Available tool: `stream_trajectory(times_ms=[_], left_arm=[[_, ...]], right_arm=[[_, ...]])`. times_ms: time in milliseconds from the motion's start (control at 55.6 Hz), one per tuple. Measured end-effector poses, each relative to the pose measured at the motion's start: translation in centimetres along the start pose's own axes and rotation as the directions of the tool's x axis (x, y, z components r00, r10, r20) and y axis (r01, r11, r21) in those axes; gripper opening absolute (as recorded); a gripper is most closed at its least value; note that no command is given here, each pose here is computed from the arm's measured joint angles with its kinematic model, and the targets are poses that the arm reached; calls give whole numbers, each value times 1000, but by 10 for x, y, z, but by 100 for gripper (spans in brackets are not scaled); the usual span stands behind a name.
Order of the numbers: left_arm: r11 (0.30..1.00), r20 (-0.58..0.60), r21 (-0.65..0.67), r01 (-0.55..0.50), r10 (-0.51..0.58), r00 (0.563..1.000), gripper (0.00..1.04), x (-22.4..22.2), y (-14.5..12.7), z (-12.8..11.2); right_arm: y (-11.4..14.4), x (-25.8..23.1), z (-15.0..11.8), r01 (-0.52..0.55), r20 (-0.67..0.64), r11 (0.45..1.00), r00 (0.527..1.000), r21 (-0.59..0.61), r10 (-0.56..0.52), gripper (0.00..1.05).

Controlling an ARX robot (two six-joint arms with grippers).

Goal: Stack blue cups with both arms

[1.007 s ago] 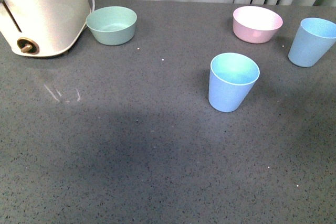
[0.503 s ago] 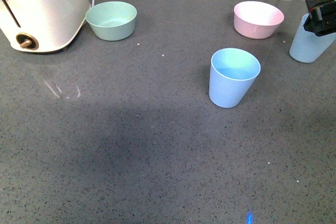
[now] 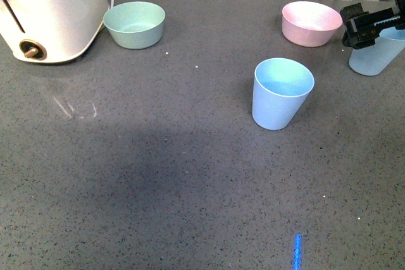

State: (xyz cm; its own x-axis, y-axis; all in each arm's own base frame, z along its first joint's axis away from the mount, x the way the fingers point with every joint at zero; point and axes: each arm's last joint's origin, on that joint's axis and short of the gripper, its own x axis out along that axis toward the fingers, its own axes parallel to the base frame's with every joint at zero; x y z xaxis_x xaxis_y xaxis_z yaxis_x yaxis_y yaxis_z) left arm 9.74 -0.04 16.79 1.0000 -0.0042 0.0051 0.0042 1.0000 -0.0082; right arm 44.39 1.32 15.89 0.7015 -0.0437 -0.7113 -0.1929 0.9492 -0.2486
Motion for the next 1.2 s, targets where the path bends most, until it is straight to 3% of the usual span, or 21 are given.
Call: stream_trajectory(times_ms=[306, 485, 647, 935, 1061, 1204], left_arm=[[1000, 0, 0, 0, 0, 1000, 96, 0, 0, 0], [1000, 0, 0, 0, 0, 1000, 96, 0, 0, 0], [1000, 0, 0, 0, 0, 1000, 96, 0, 0, 0], [1000, 0, 0, 0, 0, 1000, 96, 0, 0, 0], [1000, 0, 0, 0, 0, 1000, 96, 0, 0, 0], [1000, 0, 0, 0, 0, 1000, 96, 0, 0, 0]], right_arm=[[-2, 16, -9, -12, -35, 999, 999, 47, 14, 92], [-5, 20, -11, -9, -42, 997, 999, 78, 13, 67], [-7, 21, -12, -16, -40, 995, 999, 101, 20, 40], [-12, 14, -14, -55, -36, 994, 998, 99, 59, 1], [-14, -1, -11, -107, -10, 992, 994, 75, 108, 2], [-8, -45, -1, -269, 81, 963, 960, -19, 269, 2]])
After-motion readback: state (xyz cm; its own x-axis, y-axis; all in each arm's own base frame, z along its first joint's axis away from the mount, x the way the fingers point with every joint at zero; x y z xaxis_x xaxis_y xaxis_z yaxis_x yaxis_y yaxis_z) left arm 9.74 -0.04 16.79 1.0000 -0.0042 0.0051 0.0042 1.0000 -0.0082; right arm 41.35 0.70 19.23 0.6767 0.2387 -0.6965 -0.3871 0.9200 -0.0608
